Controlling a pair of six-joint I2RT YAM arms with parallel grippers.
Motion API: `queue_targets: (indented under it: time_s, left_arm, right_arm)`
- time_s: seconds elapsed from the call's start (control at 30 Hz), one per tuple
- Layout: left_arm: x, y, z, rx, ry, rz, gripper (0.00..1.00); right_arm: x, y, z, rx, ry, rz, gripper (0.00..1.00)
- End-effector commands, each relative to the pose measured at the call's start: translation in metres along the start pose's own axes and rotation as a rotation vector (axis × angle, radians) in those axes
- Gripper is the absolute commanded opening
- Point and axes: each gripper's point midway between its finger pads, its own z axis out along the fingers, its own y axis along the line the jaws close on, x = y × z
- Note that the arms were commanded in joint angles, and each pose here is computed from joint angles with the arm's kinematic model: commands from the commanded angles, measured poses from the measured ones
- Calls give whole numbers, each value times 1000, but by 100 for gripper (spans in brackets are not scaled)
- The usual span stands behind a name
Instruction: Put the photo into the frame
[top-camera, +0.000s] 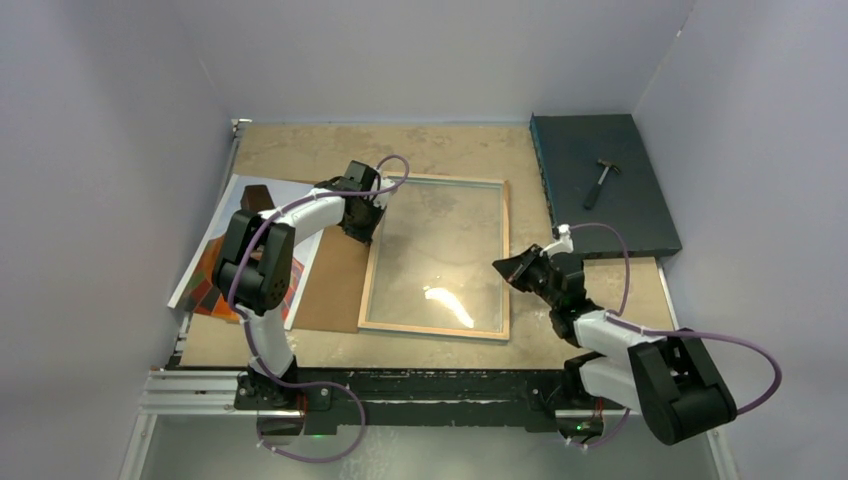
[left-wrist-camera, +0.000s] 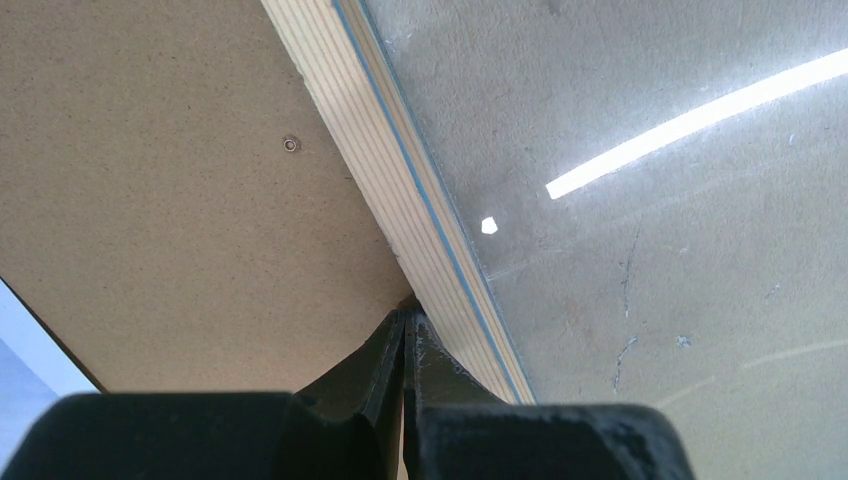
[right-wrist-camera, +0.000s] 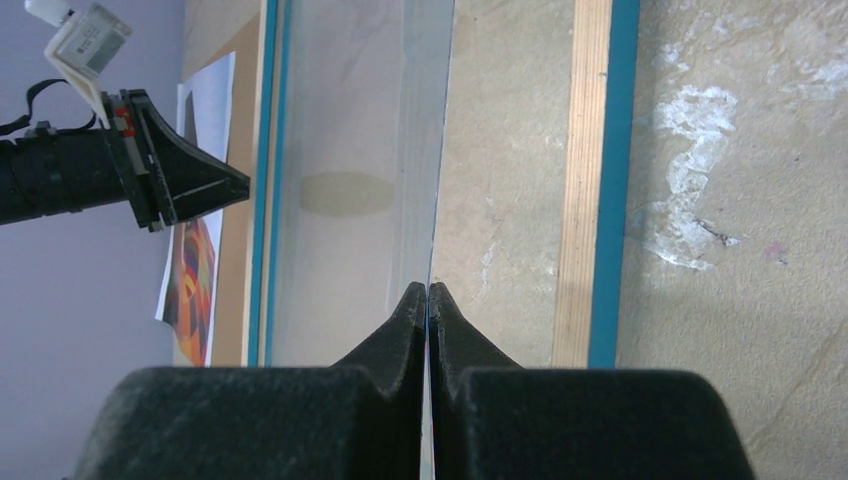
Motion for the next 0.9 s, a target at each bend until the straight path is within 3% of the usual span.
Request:
queue_targets:
  time_s: [0.0,0.6,0.87]
  left_arm:
    - [-8,-7,-8,34,-45,-7,0]
    - [-4,-9,-6,36,-39,-4,0]
    - [-7,-13,-9,51,-47,-39,0]
  right_arm:
    - [0,15,5,-47,17,-16,0]
    - [-11,93,-26,-387,19,73,0]
    - [-23,111,-44,-422,-11,75,0]
